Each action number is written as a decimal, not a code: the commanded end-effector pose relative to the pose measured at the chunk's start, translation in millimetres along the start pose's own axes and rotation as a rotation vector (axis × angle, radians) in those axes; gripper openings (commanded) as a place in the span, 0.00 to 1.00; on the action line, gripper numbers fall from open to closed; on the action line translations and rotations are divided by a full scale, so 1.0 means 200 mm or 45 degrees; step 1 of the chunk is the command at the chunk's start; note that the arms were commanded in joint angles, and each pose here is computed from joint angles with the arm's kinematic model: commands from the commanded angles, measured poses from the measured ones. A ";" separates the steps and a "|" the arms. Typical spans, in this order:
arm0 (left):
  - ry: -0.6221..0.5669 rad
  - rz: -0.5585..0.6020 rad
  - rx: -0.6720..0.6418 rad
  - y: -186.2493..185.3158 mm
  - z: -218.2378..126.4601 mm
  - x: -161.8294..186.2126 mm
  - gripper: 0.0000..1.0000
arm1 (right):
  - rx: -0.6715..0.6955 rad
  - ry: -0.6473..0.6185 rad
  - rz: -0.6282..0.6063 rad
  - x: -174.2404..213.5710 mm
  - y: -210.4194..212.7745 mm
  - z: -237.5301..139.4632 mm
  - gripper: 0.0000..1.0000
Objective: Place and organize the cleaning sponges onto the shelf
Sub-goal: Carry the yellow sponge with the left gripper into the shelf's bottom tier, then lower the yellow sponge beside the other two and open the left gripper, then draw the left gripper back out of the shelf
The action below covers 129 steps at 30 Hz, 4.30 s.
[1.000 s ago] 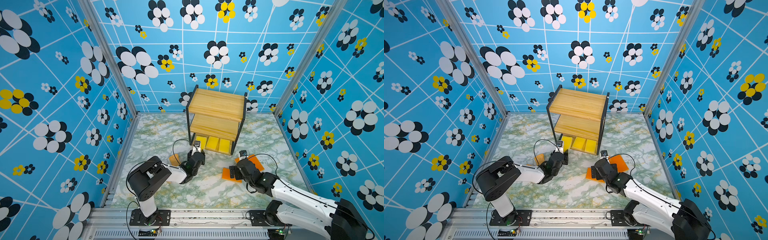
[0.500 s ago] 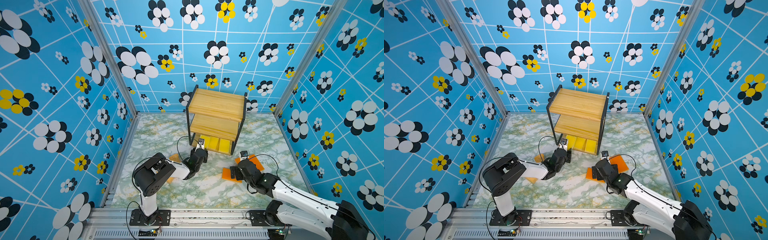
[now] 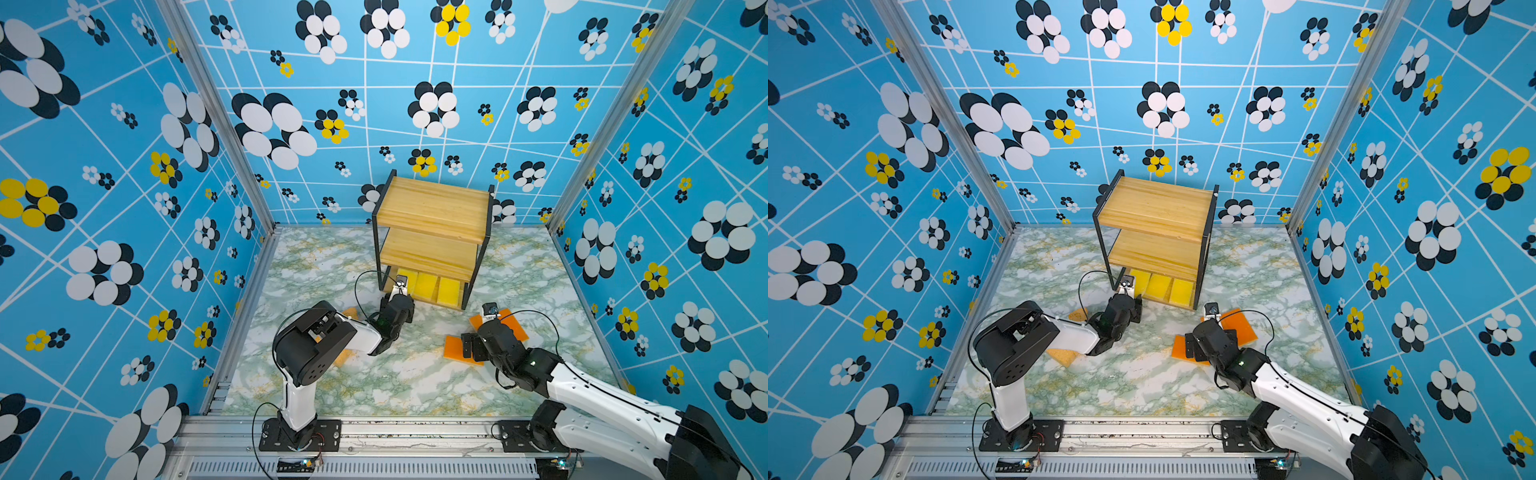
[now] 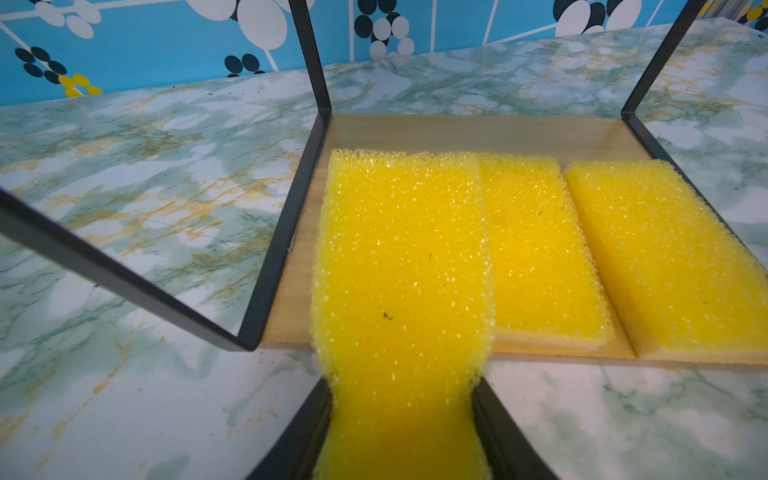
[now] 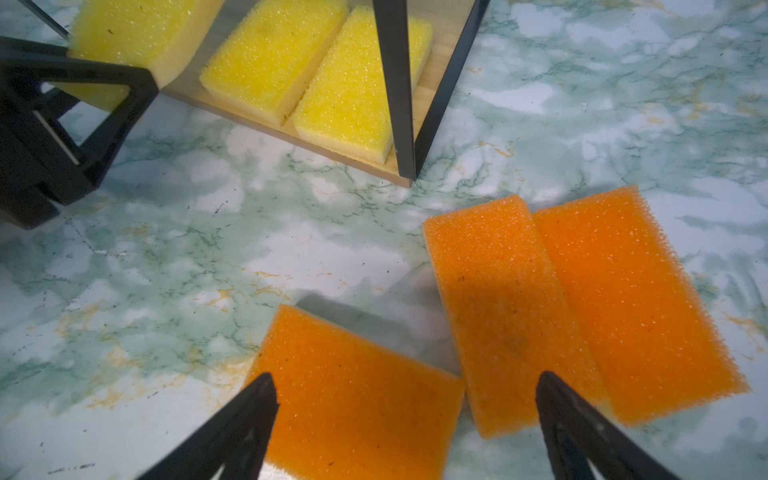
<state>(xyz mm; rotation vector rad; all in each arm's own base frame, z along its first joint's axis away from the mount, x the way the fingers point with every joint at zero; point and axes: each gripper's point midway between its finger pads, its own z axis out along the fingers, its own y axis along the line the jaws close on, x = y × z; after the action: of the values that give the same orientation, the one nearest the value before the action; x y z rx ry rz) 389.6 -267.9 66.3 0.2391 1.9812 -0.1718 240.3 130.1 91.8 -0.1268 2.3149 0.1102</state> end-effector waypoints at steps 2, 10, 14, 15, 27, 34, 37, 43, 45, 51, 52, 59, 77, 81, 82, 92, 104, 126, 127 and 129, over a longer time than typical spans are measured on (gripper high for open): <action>-0.030 -0.036 -0.016 0.03 0.02 -0.04 0.47 | 0.025 -0.004 0.014 0.02 -0.04 0.00 0.99; 0.006 -0.036 -0.028 0.04 0.06 -0.02 0.48 | 0.024 0.002 0.008 0.02 -0.03 0.00 0.99; 0.013 -0.036 -0.008 0.03 0.08 -0.02 0.48 | 0.021 -0.001 0.010 0.02 -0.03 0.00 0.99; 0.015 -0.041 -0.005 0.03 0.09 -0.02 0.48 | 0.020 -0.004 0.013 0.02 -0.03 0.00 0.99; 0.028 -0.060 0.026 0.01 0.14 0.00 0.48 | 0.022 -0.007 0.014 0.02 -0.04 -0.01 0.99; 0.030 -0.070 0.029 0.01 0.17 0.00 0.48 | 0.024 -0.011 0.017 0.02 -0.04 -0.01 0.99; 0.025 -0.086 0.032 0.02 0.17 0.00 0.48 | 0.025 -0.011 0.017 0.02 -0.04 -0.01 0.99; 0.042 -0.079 0.042 0.02 0.19 -0.01 0.48 | 0.025 -0.015 0.019 0.02 -0.05 -0.02 0.99; 0.050 -0.069 0.052 0.01 0.20 -0.01 0.48 | 0.027 -0.016 0.021 0.02 -0.05 -0.01 0.99; 0.068 -0.067 0.048 0.01 0.21 0.00 0.49 | 0.025 -0.015 0.018 0.02 -0.05 -0.01 0.99; 0.074 -0.064 0.047 0.01 0.22 0.00 0.49 | 0.027 -0.017 0.020 0.02 -0.05 -0.01 0.99; 0.075 -0.059 0.048 0.00 0.22 -0.01 0.50 | 0.029 -0.018 0.022 0.02 -0.05 -0.01 0.99; 0.041 -0.032 0.006 0.00 0.23 -0.03 0.54 | 0.033 -0.018 0.020 0.02 -0.05 -0.01 0.99; 0.050 -0.025 0.000 -0.01 0.23 -0.02 0.55 | 0.033 -0.018 0.018 0.02 -0.05 -0.01 0.99; 0.050 -0.023 0.001 -0.01 0.23 -0.03 0.55 | 0.033 -0.018 0.019 0.02 -0.05 -0.01 0.99; 0.048 -0.013 -0.023 -0.01 0.22 -0.03 0.88 | 0.031 -0.022 0.019 0.02 -0.05 -0.02 0.99; 0.004 -0.002 -0.025 -0.02 0.17 -0.04 0.99 | 0.030 -0.031 0.028 0.02 -0.06 -0.03 0.99; -0.033 0.003 -0.077 0.02 0.09 -0.08 0.99 | 0.019 -0.028 0.024 0.01 -0.05 -0.03 0.99; -0.038 0.004 -0.077 0.02 0.08 -0.08 0.99 | 0.017 -0.027 0.022 0.02 -0.05 -0.03 0.99; -0.053 0.010 -0.074 0.02 0.07 -0.10 0.99 | 0.016 -0.029 0.020 0.01 -0.05 -0.03 0.99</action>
<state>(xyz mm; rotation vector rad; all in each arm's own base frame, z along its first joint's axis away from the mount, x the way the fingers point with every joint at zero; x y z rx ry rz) 411.8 -268.9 56.6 0.2141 1.9963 -0.1095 238.9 125.9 100.1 -0.1040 2.2778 0.1302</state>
